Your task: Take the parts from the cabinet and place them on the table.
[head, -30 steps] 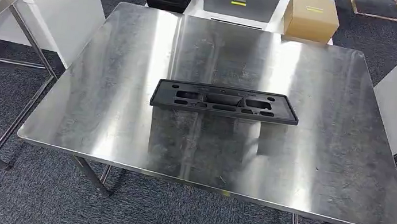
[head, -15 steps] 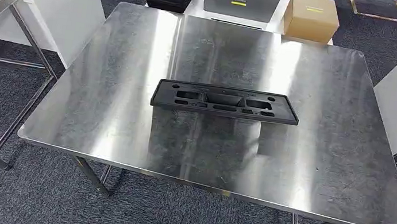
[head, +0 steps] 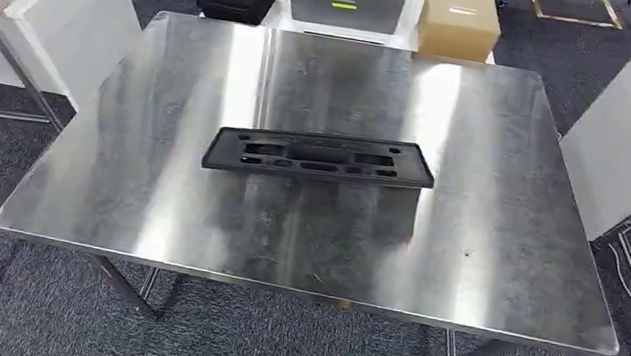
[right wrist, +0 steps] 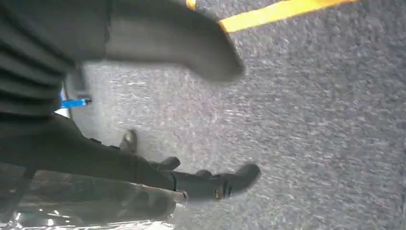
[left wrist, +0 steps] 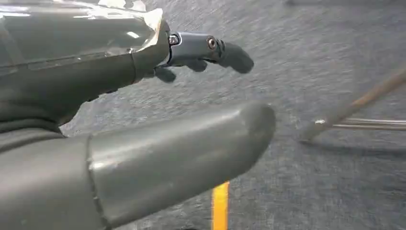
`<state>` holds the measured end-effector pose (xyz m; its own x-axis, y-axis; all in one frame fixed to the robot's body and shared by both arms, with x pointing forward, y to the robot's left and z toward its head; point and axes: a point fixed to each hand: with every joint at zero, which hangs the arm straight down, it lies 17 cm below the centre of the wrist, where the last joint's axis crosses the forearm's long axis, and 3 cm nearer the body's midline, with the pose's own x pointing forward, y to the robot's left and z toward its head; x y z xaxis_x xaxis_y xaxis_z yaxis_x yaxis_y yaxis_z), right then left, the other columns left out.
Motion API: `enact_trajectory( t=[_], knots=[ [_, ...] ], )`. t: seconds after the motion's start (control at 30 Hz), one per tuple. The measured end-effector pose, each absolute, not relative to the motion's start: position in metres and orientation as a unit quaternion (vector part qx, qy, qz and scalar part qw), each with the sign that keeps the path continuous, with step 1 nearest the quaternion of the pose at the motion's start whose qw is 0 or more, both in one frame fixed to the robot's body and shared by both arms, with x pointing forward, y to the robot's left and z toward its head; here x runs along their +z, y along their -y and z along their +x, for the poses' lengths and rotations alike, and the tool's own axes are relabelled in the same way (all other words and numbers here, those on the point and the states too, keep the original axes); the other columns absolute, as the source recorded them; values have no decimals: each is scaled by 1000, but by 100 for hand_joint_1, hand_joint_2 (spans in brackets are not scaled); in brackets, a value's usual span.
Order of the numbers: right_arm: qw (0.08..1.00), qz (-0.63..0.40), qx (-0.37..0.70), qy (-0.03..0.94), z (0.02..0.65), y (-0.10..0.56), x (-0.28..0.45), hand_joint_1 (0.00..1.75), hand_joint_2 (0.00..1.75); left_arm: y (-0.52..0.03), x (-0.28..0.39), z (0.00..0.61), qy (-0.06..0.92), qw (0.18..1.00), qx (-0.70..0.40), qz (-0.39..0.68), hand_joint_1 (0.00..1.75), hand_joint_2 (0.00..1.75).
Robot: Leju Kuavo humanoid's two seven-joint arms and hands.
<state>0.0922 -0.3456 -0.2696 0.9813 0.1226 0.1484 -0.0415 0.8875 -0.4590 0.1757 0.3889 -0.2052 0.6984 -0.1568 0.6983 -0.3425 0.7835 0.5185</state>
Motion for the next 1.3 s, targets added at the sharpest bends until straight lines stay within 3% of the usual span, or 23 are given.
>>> enact_trajectory(
  t=[0.23,0.27,1.3],
  knots=[
    [967,-235,46,87,91,347,-270,0,0,-388,-206,174,384,863,54,324,0,0],
    [967,-235,48,85,89,347,-270,0,175,-389,-206,173,383,863,54,324,0,0],
    [967,-241,62,61,80,353,-271,0,175,-382,-212,172,374,873,60,306,0,0]
  ],
)
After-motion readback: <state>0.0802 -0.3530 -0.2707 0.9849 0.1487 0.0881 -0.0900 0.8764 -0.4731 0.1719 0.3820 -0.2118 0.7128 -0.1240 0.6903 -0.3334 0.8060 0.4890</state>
